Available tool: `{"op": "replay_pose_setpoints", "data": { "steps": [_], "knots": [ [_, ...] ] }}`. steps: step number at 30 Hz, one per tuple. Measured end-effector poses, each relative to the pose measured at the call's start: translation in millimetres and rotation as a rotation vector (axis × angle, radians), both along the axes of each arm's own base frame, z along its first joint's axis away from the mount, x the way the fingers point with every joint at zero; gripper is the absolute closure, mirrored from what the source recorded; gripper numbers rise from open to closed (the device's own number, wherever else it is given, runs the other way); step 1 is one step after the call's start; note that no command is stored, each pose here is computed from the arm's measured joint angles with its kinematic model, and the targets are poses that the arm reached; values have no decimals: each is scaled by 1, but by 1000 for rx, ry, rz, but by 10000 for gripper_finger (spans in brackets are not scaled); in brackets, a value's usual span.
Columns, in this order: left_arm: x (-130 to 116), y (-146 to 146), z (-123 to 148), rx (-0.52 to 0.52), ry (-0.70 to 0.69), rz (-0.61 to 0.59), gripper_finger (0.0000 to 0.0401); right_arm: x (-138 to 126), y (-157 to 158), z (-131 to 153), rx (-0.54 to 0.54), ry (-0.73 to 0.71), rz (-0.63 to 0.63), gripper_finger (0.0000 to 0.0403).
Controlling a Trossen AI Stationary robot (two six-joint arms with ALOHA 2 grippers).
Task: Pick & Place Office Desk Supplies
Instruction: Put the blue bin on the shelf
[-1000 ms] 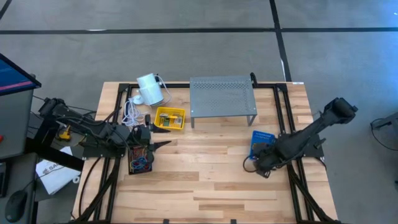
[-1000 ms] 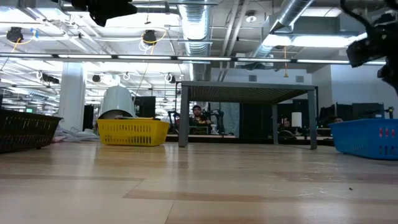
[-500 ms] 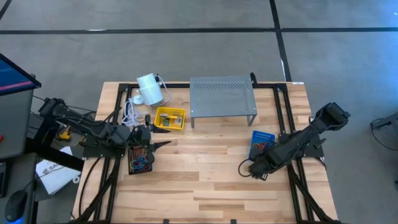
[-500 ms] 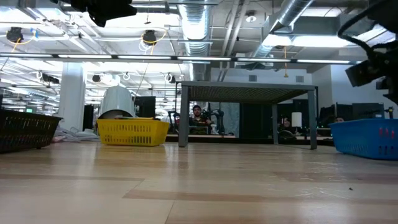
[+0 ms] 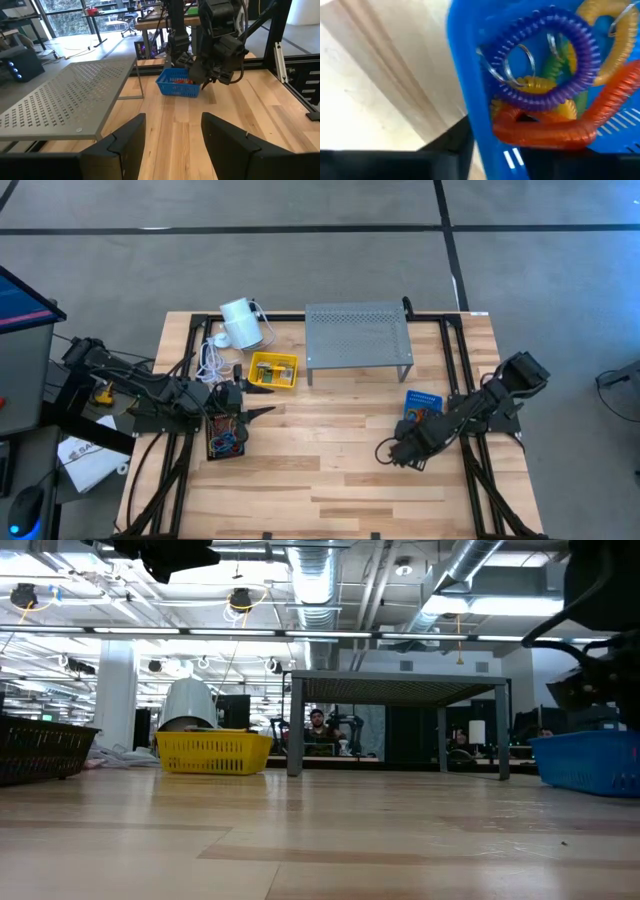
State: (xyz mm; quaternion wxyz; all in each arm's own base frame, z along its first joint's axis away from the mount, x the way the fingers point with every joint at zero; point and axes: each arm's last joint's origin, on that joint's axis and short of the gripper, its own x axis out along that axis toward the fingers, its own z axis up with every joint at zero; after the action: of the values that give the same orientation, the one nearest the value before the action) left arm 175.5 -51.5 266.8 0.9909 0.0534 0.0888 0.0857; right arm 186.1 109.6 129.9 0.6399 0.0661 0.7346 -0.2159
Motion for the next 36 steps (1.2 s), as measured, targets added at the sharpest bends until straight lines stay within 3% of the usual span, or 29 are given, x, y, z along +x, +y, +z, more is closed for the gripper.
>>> {"op": "replay_pose_setpoints", "data": {
  "steps": [5,23,36],
  "knots": [
    [0,0,0,0,0,0,214,-1,-5,4,17,-5,-8,383],
    [0,0,0,2,4,0,214,-22,-7,56,106,-248,-187,401],
    [0,0,0,2,5,0,215,-28,-6,110,53,-261,-77,403]
  ]
}}
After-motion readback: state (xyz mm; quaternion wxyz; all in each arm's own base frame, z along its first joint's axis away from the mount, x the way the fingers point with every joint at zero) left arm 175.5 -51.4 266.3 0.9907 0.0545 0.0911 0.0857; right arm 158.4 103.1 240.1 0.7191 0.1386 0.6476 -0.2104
